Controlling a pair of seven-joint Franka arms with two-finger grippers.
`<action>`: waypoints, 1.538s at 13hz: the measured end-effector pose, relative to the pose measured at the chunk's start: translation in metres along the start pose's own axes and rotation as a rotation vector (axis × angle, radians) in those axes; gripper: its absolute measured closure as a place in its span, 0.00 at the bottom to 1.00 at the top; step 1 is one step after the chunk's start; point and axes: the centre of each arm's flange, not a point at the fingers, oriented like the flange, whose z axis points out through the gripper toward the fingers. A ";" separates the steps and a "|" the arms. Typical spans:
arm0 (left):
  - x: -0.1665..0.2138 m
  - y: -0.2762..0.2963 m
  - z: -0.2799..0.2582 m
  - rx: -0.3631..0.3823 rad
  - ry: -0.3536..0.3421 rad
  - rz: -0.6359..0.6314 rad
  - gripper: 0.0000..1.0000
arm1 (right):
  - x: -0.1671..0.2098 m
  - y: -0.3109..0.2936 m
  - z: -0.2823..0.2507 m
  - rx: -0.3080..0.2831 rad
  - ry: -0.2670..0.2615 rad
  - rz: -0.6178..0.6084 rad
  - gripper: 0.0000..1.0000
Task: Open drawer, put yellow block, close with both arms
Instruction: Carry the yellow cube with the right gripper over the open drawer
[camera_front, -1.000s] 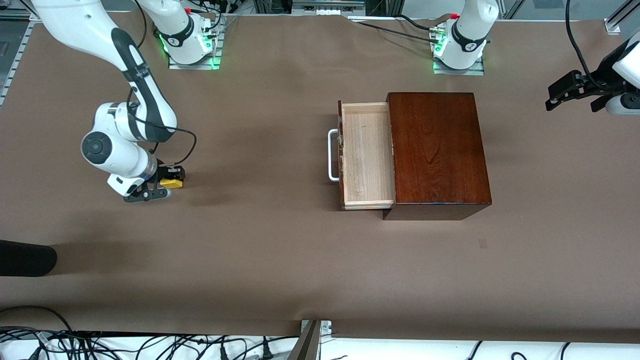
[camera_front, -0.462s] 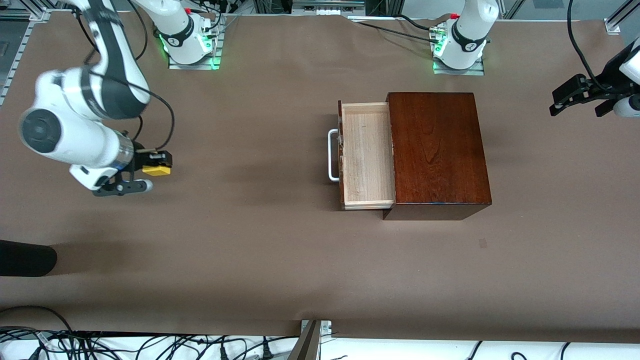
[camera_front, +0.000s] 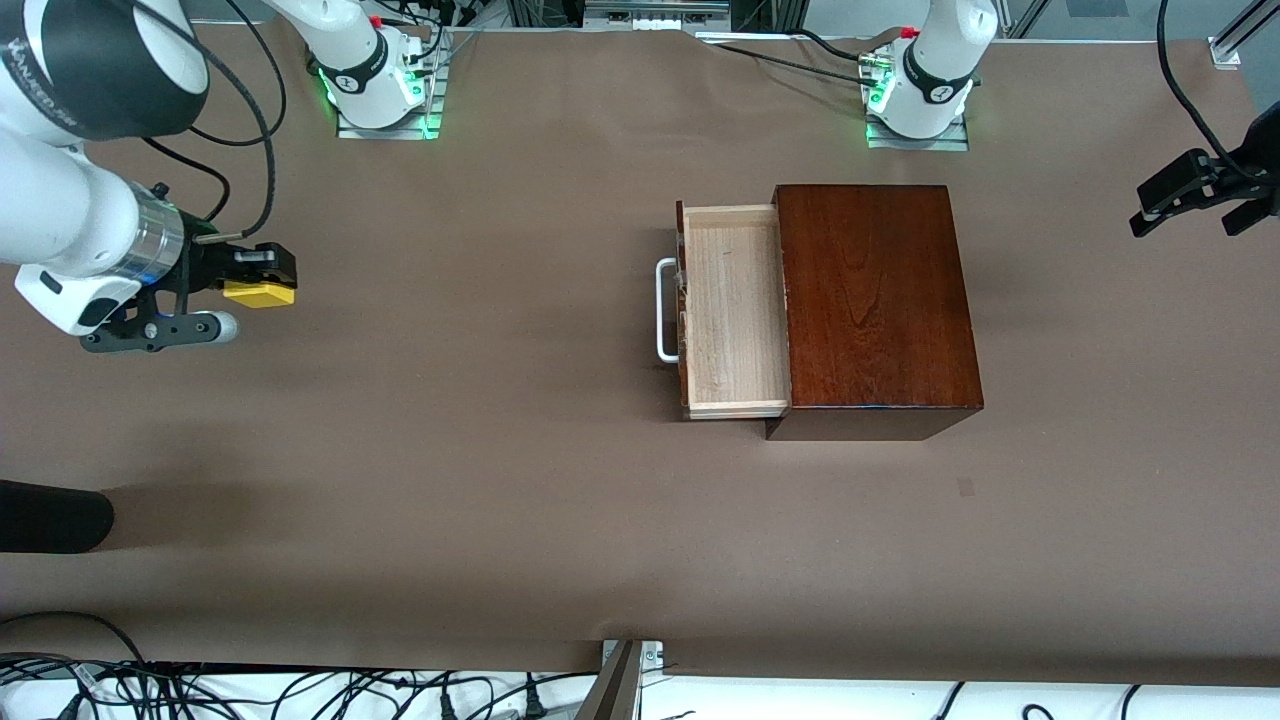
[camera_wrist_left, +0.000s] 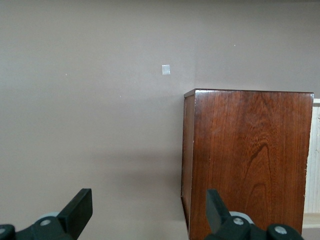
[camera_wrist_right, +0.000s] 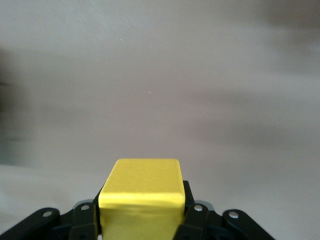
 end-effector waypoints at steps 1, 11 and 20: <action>0.002 0.001 0.000 0.001 0.002 0.001 0.00 | 0.005 -0.020 0.000 -0.002 0.008 0.023 0.44; 0.009 0.001 -0.005 0.005 0.018 -0.001 0.00 | 0.025 -0.258 0.024 0.259 0.124 0.784 0.44; 0.010 0.002 -0.004 0.005 0.016 0.000 0.00 | -0.003 -0.409 0.118 0.401 0.167 1.508 0.44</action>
